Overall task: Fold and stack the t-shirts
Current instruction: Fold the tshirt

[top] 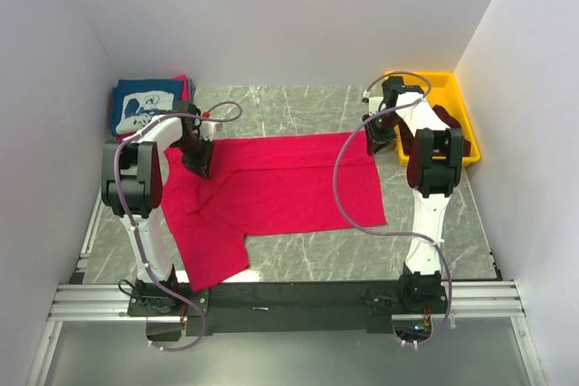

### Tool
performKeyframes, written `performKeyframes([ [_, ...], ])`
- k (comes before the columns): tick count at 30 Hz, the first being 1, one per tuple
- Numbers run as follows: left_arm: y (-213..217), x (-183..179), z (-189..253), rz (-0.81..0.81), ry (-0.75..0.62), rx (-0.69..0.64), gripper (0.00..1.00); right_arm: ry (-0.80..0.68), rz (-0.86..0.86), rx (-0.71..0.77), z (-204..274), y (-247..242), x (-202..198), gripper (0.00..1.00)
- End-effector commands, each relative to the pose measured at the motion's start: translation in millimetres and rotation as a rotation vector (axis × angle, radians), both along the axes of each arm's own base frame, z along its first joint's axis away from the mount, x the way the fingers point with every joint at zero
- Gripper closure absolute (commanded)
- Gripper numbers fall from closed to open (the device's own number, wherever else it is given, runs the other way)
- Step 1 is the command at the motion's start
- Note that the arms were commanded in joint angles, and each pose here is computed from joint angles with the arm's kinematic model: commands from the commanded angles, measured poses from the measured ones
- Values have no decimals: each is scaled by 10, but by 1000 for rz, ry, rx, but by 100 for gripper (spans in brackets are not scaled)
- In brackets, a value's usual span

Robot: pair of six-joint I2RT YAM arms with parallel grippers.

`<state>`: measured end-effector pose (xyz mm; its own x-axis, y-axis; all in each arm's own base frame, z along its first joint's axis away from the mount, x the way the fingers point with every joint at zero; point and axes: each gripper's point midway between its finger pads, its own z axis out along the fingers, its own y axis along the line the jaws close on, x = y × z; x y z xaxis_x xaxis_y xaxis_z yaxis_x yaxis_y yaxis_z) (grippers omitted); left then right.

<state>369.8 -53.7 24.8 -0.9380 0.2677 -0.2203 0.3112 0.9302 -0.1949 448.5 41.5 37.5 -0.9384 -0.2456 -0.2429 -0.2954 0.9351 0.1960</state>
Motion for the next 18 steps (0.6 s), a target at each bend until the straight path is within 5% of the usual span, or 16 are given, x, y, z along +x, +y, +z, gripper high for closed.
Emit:
performKeyframes([
  [1, -110, -7, 250, -27, -45, -35, 75, -54, 0, -3, 227, -25, 40, 68],
  [10, -193, -30, 308, -50, -60, -10, 74, -52, -1, 1, 230, -19, 22, 68],
  [15, -276, -71, 334, -73, -60, -15, 99, -54, -1, -1, 230, -15, 26, 68],
  [18, -379, -139, 335, -102, -50, -33, 99, -52, -1, 1, 228, -12, 25, 68],
])
